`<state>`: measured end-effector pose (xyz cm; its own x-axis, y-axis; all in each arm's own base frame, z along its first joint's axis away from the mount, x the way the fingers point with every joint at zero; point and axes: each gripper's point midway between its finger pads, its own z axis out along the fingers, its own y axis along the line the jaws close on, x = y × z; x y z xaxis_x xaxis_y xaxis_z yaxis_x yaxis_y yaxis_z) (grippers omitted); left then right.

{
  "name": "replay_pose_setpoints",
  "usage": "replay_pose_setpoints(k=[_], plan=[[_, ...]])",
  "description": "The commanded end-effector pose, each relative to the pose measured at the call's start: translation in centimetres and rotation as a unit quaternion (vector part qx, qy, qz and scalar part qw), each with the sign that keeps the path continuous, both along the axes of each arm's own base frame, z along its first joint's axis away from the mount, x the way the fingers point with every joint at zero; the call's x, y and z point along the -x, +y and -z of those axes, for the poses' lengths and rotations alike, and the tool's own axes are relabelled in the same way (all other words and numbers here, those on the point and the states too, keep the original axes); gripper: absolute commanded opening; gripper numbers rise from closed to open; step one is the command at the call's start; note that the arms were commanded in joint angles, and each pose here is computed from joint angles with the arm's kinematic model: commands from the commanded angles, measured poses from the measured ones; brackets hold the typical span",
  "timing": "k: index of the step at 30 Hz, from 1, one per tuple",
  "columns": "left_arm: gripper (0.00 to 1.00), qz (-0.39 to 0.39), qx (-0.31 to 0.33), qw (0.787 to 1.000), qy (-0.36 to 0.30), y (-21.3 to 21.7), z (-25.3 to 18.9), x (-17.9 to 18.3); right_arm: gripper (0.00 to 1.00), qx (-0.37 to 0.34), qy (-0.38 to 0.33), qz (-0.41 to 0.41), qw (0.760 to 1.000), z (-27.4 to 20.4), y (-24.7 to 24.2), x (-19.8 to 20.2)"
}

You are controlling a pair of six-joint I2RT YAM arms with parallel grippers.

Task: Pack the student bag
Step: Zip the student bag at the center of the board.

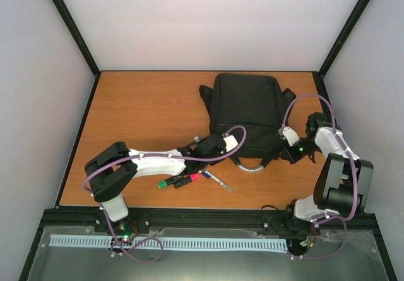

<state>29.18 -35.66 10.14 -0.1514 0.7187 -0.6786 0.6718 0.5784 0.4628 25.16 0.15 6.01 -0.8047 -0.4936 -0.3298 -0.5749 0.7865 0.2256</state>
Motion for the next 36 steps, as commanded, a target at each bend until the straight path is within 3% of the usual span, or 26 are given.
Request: replay_pose_setpoints(k=[1, 3, 5, 14, 26, 29, 33, 36], plan=[[0.53, 0.002, 0.014, 1.0, 0.02, 0.2, -2.0, 0.1, 0.03, -0.013, -0.004, -0.025, 1.0, -0.7, 1.7, 0.3], [0.65, 0.033, 0.037, 0.998, 0.034, -1.1, -2.9, 1.0, 0.03, -0.024, -0.006, -0.025, 0.999, -1.1, 2.1, 0.2], [0.68, 0.068, 0.061, 0.995, 0.05, -2.7, -3.8, 1.9, 0.03, -0.026, -0.009, -0.025, 0.999, -1.5, 2.2, 0.0], [0.61, 0.142, 0.087, 0.981, 0.1, -9.4, -4.0, 2.0, 0.03, -0.02, -0.012, -0.026, 0.999, -1.2, 2.1, 0.4], [0.59, 0.209, 0.031, 0.968, 0.134, -12.6, -1.2, 2.3, 0.03, -0.026, -0.015, -0.022, 0.999, -1.3, 2.2, 0.3], [0.5, 0.21, 0.018, 0.969, 0.132, -13.0, -0.5, 1.9, 0.03, -0.027, -0.014, -0.023, 0.999, -1.3, 2.3, 0.3], [0.23, 0.2, 0.014, 0.973, 0.116, -13.1, -0.9, 1.1, 0.03, -0.019, -0.009, -0.025, 0.999, -0.8, 2.1, 0.6], [0.12, 0.193, 0.017, 0.976, 0.103, -12.7, -1.6, 0.9, 0.03, -0.009, 0.0, -0.028, 1.0, -0.3, 1.7, 0.9]])
